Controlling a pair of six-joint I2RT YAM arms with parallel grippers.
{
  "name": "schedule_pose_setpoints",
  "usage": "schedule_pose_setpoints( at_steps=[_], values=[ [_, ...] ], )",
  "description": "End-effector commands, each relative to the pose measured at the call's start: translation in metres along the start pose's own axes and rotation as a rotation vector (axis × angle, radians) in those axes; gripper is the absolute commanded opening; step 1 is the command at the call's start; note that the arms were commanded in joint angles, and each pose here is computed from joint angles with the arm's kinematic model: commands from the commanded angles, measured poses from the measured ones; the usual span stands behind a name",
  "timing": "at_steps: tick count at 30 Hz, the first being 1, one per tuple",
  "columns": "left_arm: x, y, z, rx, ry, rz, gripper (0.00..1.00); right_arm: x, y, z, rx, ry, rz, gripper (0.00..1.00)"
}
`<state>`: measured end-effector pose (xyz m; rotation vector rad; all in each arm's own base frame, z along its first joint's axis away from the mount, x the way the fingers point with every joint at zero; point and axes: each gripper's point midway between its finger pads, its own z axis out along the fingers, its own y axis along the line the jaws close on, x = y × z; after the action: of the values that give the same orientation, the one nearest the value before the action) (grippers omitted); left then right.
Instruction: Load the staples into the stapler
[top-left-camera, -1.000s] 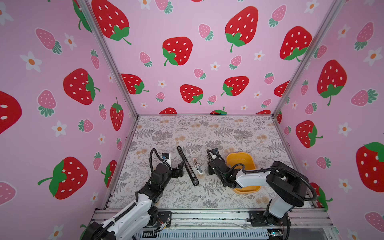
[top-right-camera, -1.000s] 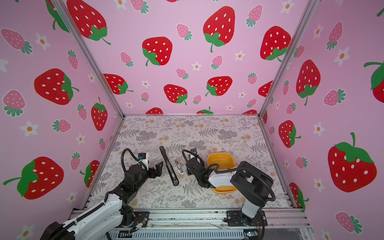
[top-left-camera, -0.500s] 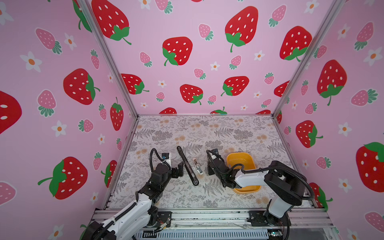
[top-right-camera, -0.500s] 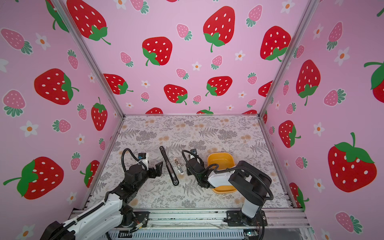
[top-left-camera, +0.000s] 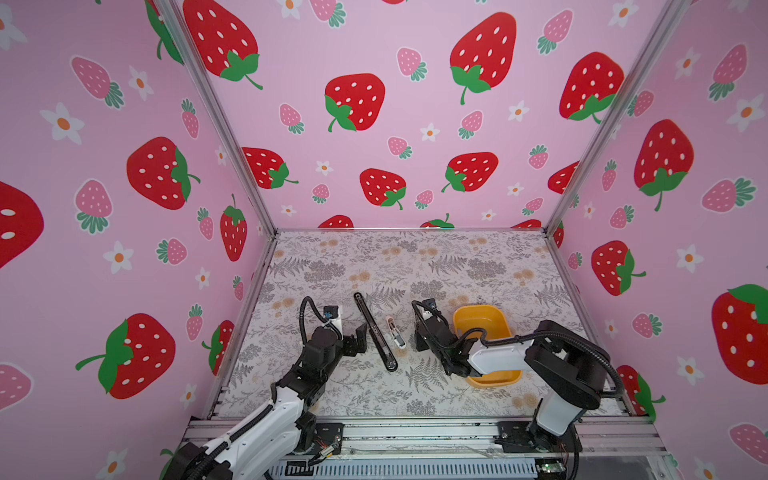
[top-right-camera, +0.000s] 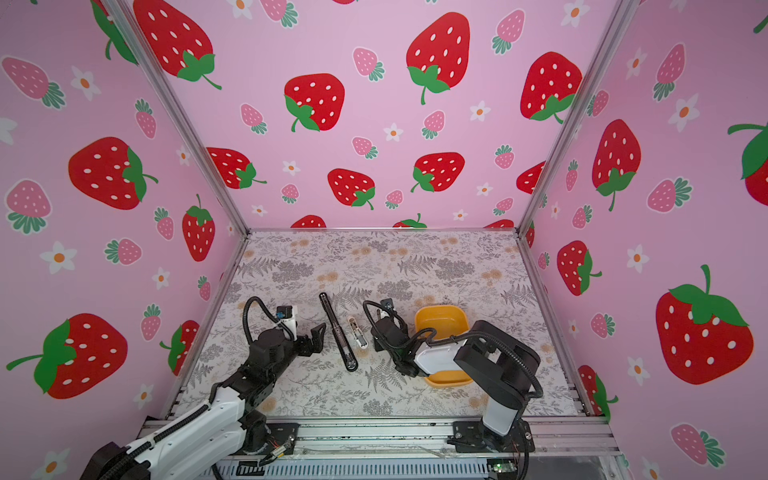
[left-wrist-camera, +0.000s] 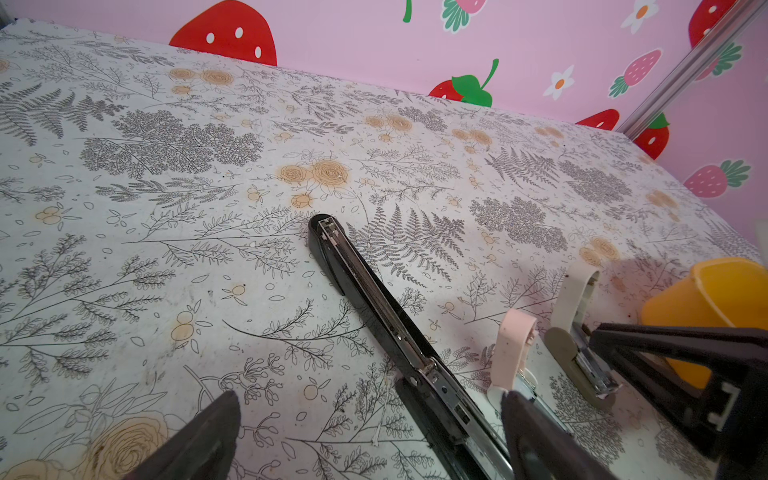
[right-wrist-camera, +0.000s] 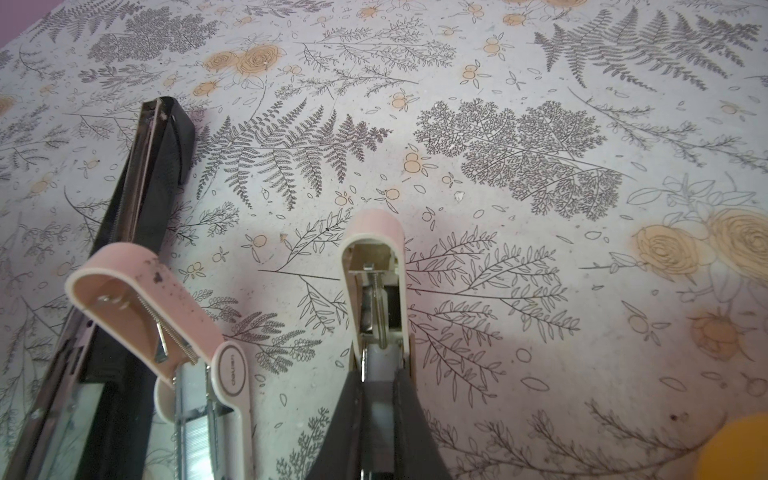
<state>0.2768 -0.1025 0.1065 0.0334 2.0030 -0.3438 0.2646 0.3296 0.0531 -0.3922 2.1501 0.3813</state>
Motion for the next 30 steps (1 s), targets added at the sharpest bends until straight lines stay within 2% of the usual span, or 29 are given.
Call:
schedule_pose_setpoints(
  at_steps=[1, 30],
  values=[
    [-0.005, 0.002, 0.000, -0.016, -0.009, -0.011, 0.99, 0.010, -0.002, 0.002, 0.006, 0.014, 0.011, 0.06],
    [-0.005, 0.001, 0.001, -0.013, -0.005, -0.009, 0.99, 0.017, -0.004, 0.003, 0.010, 0.032, 0.020, 0.05]
  ],
)
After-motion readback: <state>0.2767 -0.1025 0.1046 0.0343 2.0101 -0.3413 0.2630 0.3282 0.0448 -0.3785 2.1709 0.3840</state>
